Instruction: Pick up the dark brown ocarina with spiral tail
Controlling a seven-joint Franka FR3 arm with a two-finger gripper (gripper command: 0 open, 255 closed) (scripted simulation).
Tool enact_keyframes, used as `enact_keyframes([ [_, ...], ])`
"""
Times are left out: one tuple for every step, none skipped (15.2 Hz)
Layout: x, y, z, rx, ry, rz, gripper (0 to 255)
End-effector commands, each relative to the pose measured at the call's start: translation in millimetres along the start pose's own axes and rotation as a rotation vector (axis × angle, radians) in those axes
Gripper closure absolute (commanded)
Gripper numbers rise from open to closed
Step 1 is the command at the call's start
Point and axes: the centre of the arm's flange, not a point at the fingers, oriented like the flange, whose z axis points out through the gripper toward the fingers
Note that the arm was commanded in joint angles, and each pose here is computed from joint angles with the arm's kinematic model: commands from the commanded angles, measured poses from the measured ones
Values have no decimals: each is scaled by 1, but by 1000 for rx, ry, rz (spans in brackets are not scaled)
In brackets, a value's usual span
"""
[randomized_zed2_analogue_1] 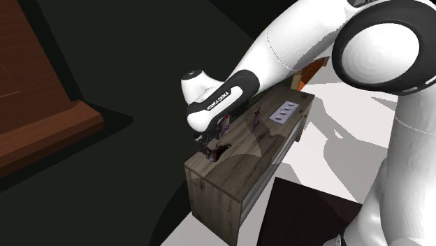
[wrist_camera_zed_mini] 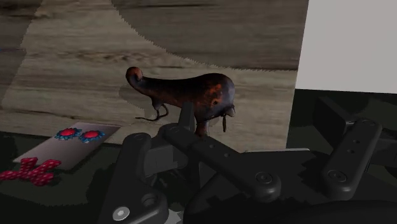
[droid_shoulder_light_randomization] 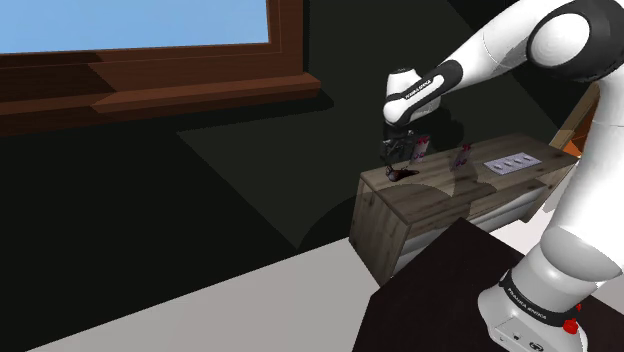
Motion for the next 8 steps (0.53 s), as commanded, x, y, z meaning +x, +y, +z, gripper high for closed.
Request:
enact_keyframes([
  [22,4,16,-2,5,7,0],
  [31,7,23,-3,7,10,0],
  [41,10,31,-4,9,14,0],
  [51,13,39,-5,12,17,0],
  [61,16,46,-6,14,21,0],
  [71,20,54,-7,16,24,0],
  [73,20,55,-7,16,25,0],
  [73,19,60,-7,16,25,0],
])
